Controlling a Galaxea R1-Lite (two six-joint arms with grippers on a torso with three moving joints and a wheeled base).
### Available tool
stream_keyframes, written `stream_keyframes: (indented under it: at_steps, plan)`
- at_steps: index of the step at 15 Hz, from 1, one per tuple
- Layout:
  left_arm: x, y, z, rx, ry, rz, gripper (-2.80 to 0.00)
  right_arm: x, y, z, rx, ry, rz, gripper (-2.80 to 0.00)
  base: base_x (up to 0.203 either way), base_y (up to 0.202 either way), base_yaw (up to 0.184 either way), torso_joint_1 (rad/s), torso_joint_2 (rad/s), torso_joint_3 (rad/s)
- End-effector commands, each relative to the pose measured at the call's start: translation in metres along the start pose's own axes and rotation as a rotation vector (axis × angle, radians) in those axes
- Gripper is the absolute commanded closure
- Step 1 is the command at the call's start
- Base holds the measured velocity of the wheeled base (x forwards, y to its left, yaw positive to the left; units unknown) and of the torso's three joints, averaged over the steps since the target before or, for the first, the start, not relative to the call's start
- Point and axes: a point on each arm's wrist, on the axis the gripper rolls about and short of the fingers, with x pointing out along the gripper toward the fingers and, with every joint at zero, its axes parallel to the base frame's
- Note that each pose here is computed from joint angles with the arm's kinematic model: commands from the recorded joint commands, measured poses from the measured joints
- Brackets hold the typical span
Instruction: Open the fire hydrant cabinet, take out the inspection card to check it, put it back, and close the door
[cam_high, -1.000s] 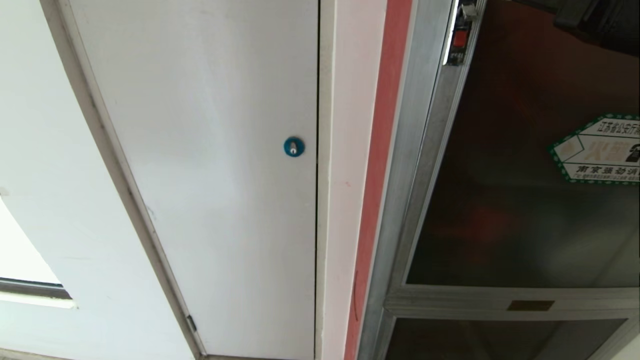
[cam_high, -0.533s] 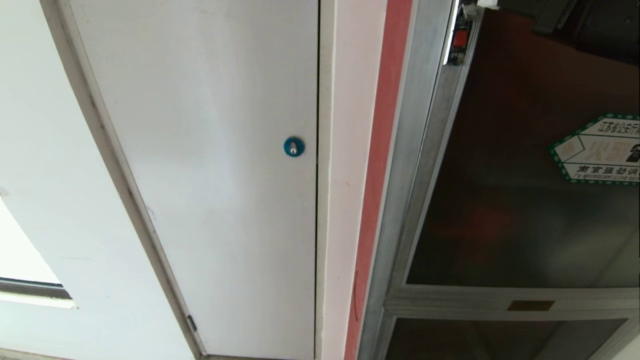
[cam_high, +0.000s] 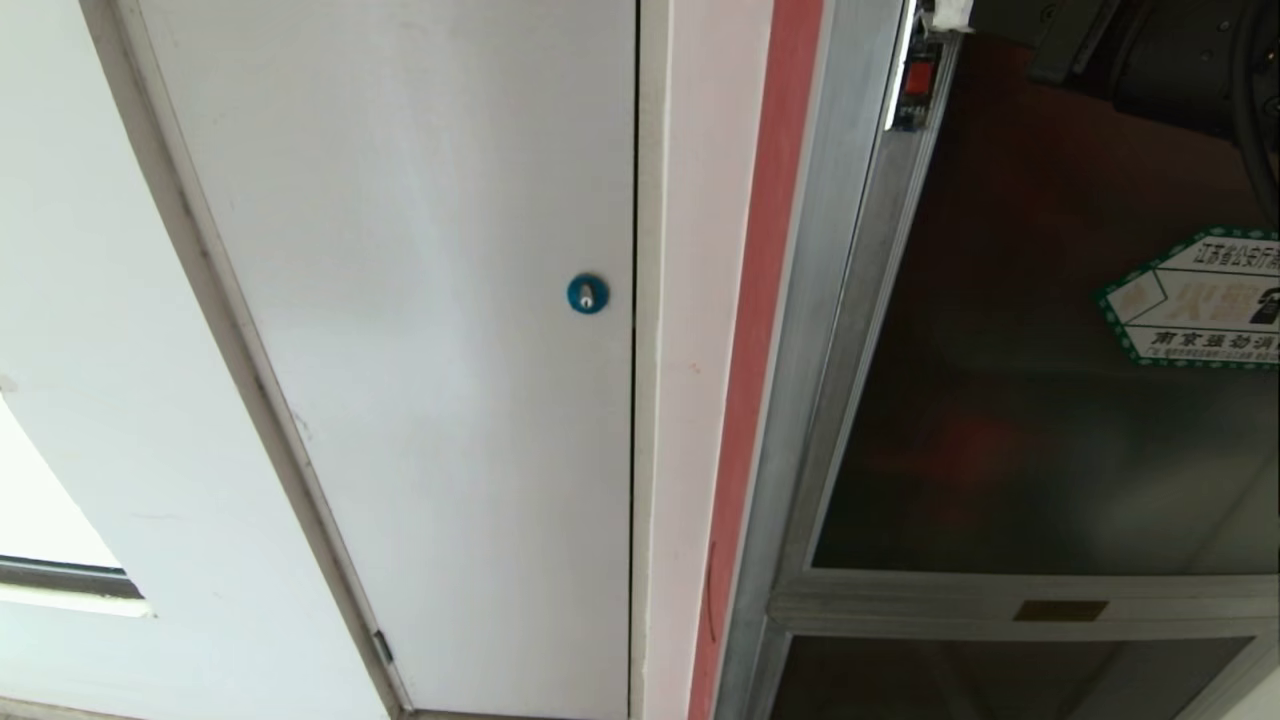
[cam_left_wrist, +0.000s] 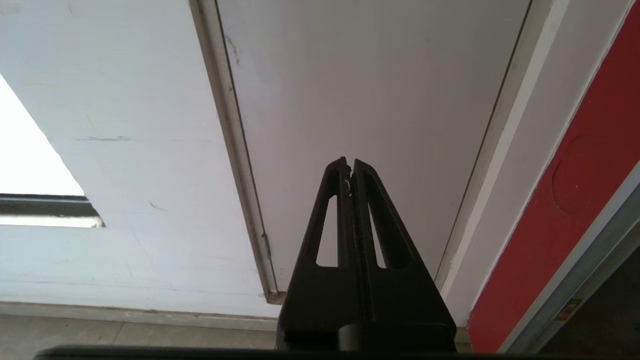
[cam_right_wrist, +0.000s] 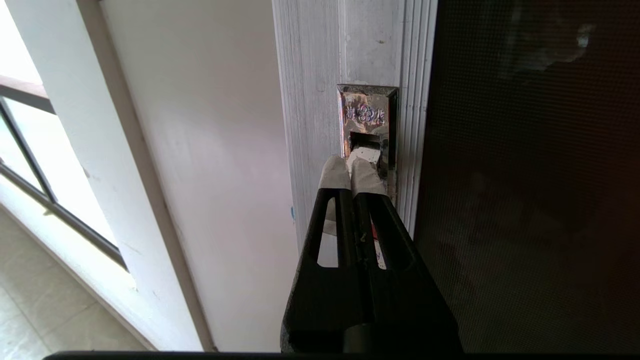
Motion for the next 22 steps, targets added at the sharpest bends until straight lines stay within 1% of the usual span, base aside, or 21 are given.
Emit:
stream_keyframes:
  at_steps: [1, 8, 13, 19, 22]
  plan:
    - [0.001, 0.000, -0.003, 0.000, 0.012, 0.000, 0.00, 0.003, -0.004, -0.003, 0.000, 0.011, -0.013, 0.00, 0.000, 0.000, 0.000, 0.000, 0.00, 0.000]
    - [0.001, 0.000, -0.003, 0.000, 0.012, 0.000, 0.00, 0.010, -0.012, -0.020, 0.009, 0.063, -0.036, 0.00, 0.000, 0.000, 0.000, 0.000, 0.00, 0.000]
    - [0.001, 0.000, -0.003, 0.000, 0.012, 0.000, 0.00, 0.017, -0.017, -0.026, 0.008, 0.073, -0.048, 0.00, 0.000, 0.000, 0.000, 0.000, 0.00, 0.000]
    - [0.001, 0.000, -0.003, 0.001, 0.012, 0.000, 0.00, 0.017, -0.021, -0.026, 0.005, 0.071, -0.060, 0.00, 0.000, 0.000, 0.000, 0.000, 0.00, 0.000]
    - [0.001, 0.000, -0.003, 0.000, 0.012, 0.000, 0.00, 0.008, -0.018, -0.016, 0.002, 0.043, -0.051, 0.00, 0.000, 0.000, 0.000, 0.000, 0.00, 0.000]
